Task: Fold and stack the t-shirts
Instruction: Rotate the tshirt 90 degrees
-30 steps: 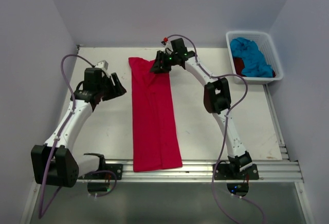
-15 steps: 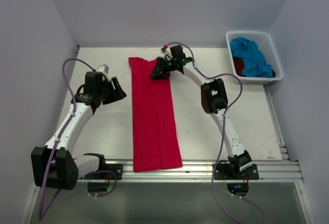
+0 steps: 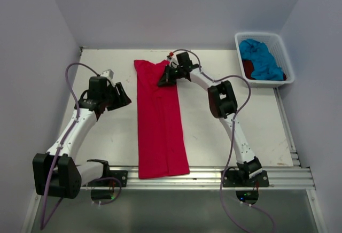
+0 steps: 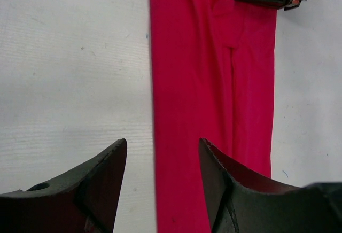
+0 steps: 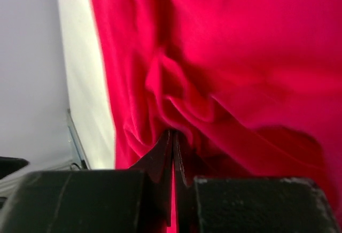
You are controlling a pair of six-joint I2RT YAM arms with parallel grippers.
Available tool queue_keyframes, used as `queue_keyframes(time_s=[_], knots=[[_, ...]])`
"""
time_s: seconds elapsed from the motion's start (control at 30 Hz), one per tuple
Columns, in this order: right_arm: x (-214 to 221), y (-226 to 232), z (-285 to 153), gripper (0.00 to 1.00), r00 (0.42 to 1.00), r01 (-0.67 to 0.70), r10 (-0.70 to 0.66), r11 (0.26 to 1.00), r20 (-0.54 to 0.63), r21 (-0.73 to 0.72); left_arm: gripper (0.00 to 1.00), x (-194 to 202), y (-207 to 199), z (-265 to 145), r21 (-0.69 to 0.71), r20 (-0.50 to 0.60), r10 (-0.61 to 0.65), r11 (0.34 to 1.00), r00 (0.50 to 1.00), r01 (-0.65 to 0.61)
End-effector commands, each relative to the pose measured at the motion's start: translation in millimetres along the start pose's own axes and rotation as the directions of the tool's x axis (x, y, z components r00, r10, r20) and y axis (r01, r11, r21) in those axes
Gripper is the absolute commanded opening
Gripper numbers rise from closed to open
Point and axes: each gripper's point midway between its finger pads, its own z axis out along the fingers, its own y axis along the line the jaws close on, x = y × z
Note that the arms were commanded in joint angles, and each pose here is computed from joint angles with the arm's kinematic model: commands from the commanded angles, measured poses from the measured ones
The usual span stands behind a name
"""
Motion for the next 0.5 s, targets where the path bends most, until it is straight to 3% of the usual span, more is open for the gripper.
queue_keyframes(time_s=[0.0,0.47], knots=[[-7,53,-34,0.00,0.992,0.126,-0.125,0.991,0.030,-0.040,0.60,-11,-12,-4,0.056,0.055,0.018,0.998,0.998,-0.022],[18,68,-73,0.00,0.970,0.233,-0.236,0.970,0.054,0.065,0.58,-9,-14,4,0.068,0.042,0.010,0.998,0.999,-0.013]])
